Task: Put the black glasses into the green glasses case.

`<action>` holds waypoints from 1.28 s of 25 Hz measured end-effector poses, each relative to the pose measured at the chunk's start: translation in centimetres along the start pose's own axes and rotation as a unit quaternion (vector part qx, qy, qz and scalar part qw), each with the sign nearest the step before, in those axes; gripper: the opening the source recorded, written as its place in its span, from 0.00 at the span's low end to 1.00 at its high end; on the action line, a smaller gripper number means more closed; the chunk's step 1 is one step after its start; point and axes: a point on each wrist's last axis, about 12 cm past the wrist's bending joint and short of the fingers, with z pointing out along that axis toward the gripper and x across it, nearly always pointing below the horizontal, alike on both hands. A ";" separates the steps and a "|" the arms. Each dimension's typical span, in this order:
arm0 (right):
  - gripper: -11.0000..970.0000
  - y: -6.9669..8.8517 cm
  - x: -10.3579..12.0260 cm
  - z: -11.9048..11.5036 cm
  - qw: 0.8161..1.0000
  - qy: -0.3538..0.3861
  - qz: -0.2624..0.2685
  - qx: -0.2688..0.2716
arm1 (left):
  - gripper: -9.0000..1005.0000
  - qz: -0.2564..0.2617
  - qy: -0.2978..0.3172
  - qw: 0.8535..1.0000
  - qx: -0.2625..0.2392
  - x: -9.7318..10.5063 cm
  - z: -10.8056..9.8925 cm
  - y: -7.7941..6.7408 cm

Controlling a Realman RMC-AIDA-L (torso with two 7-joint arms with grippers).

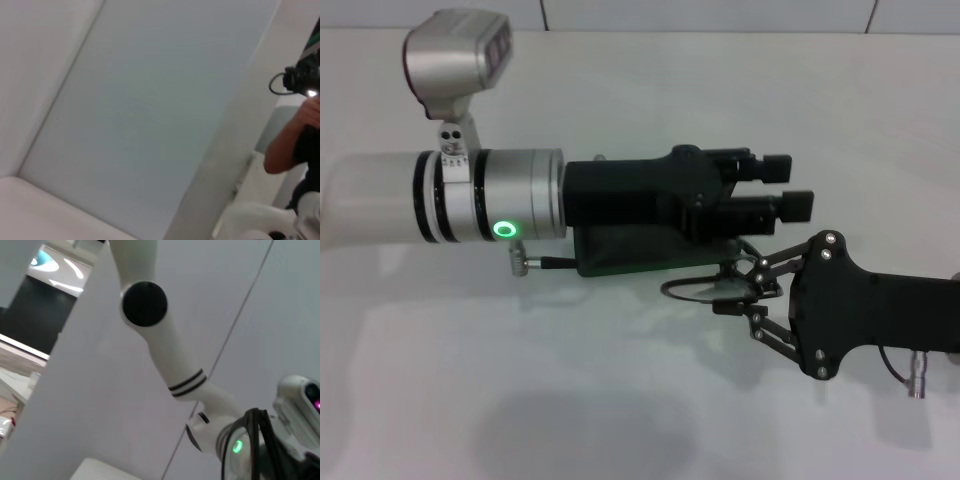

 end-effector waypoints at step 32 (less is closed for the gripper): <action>0.16 -2.4 3.6 8.6 0.931 0.327 -0.150 0.064 | 0.64 0.028 -0.152 0.972 -0.177 0.7 -6.4 1.3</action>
